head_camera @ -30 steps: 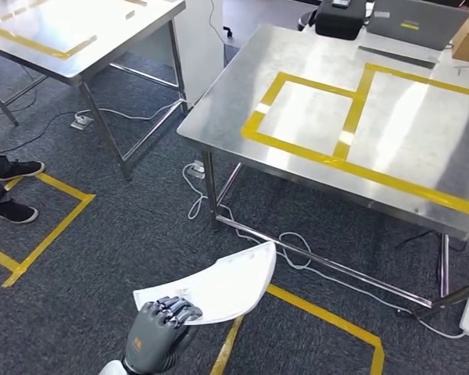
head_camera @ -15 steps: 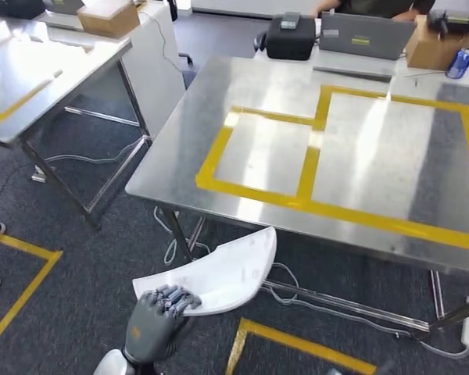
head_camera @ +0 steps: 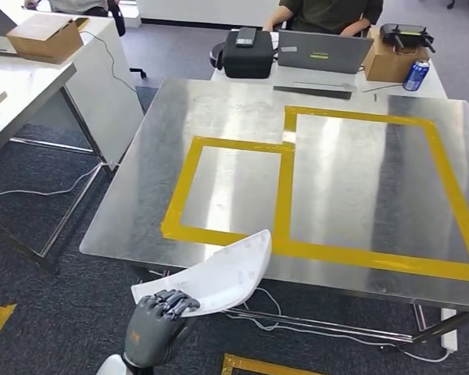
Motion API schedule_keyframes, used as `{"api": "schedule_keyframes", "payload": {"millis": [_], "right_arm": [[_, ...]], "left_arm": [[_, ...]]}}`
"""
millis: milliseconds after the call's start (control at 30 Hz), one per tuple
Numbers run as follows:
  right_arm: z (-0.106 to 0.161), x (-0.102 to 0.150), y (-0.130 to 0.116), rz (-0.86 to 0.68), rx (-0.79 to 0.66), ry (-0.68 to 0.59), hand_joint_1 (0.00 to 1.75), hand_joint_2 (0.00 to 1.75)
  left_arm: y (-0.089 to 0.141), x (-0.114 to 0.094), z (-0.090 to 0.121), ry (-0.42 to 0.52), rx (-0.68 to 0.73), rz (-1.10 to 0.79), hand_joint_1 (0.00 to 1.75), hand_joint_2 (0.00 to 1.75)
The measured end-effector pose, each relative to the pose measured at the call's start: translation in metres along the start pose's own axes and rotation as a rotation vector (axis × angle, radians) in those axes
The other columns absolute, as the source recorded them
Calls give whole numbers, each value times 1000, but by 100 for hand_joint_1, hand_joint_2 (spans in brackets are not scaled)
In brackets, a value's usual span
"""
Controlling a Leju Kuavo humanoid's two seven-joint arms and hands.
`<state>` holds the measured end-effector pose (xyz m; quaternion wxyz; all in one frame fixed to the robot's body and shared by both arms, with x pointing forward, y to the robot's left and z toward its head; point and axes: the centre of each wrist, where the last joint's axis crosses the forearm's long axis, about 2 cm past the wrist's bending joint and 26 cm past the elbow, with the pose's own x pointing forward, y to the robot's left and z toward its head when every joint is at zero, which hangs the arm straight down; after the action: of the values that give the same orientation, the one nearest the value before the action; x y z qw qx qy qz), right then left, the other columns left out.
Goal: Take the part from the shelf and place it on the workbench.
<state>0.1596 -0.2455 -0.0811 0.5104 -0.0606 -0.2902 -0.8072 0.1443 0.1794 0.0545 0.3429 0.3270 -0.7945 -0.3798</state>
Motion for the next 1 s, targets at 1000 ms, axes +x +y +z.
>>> {"api": "schedule_keyframes", "payload": {"millis": [1000], "right_arm": [[22,-24,-19,156,68,242,0,175]], "left_arm": [[-32,-58,-183,378,-234,-384,175,175]]}}
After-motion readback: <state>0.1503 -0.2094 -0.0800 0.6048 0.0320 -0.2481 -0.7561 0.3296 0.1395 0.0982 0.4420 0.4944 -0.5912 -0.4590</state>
